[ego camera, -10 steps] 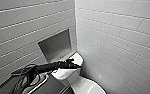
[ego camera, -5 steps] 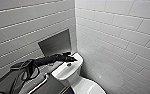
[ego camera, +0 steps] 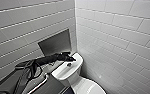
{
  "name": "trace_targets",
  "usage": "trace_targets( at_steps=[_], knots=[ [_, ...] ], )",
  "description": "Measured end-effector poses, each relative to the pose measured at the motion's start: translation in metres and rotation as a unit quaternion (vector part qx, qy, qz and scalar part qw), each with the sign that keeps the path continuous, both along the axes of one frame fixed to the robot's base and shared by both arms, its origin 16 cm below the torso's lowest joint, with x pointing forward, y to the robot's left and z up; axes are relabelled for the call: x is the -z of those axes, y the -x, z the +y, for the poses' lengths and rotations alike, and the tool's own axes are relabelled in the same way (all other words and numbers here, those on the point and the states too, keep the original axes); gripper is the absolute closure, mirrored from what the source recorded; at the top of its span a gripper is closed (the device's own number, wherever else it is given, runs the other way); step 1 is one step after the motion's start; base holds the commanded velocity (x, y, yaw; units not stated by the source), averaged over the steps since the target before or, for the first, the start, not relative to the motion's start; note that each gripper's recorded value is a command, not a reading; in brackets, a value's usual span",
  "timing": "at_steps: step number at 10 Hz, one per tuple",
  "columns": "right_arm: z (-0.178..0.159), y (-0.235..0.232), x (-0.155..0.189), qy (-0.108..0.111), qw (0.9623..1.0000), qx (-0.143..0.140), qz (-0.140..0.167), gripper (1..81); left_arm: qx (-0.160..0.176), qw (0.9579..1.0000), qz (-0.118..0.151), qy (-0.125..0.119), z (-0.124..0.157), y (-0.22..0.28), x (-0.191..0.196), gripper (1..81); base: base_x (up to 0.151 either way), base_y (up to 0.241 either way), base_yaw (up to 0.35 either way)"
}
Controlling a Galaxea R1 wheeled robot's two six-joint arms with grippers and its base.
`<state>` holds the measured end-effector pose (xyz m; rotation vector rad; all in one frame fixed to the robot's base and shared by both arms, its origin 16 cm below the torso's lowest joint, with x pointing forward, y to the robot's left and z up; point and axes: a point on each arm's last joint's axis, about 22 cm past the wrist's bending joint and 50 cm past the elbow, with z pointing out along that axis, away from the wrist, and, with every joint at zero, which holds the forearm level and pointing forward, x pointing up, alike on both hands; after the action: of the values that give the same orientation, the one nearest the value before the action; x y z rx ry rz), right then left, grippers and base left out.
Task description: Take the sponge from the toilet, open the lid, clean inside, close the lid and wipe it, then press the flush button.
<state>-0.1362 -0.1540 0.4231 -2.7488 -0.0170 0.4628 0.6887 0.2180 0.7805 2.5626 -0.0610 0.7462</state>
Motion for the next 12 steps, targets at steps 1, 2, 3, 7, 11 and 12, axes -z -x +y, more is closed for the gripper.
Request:
trace_targets(
  at_steps=[1, 2, 3, 7, 11, 12],
  knots=[
    [0.000, 0.000, 0.000, 0.000, 1.0000, 0.000, 0.000, 81.1, -0.005, 1.0000, 0.000, 0.003, -0.001, -0.003, -0.003, 81.1, 0.000, 0.000, 0.000],
    [0.000, 0.000, 0.000, 0.000, 1.0000, 0.000, 0.000, 81.1, -0.006, 0.9999, -0.004, -0.008, 0.005, -0.006, -0.001, 81.1, 0.000, 0.000, 0.000],
    [0.000, 0.000, 0.000, 0.000, 1.0000, 0.000, 0.000, 81.1, -0.014, 0.9998, -0.003, -0.013, 0.011, -0.008, 0.002, 81.1, 0.000, 0.000, 0.000],
    [0.000, 0.000, 0.000, 0.000, 1.0000, 0.000, 0.000, 81.1, -0.037, 0.9989, 0.000, -0.029, 0.027, -0.015, 0.012, 81.1, 0.000, 0.000, 0.000],
    [0.000, 0.005, -0.001, 0.000, 1.0000, 0.000, 0.005, 81.1, -0.055, 0.9965, 0.018, -0.060, 0.050, -0.004, 0.050, 81.1, 0.000, 0.000, 0.000],
    [0.000, 0.012, -0.002, 0.000, 0.9999, 0.000, 0.014, 81.1, -0.055, 0.9962, 0.024, -0.064, 0.050, -0.003, 0.062, 81.1, 0.000, 0.000, 0.000]
  ],
)
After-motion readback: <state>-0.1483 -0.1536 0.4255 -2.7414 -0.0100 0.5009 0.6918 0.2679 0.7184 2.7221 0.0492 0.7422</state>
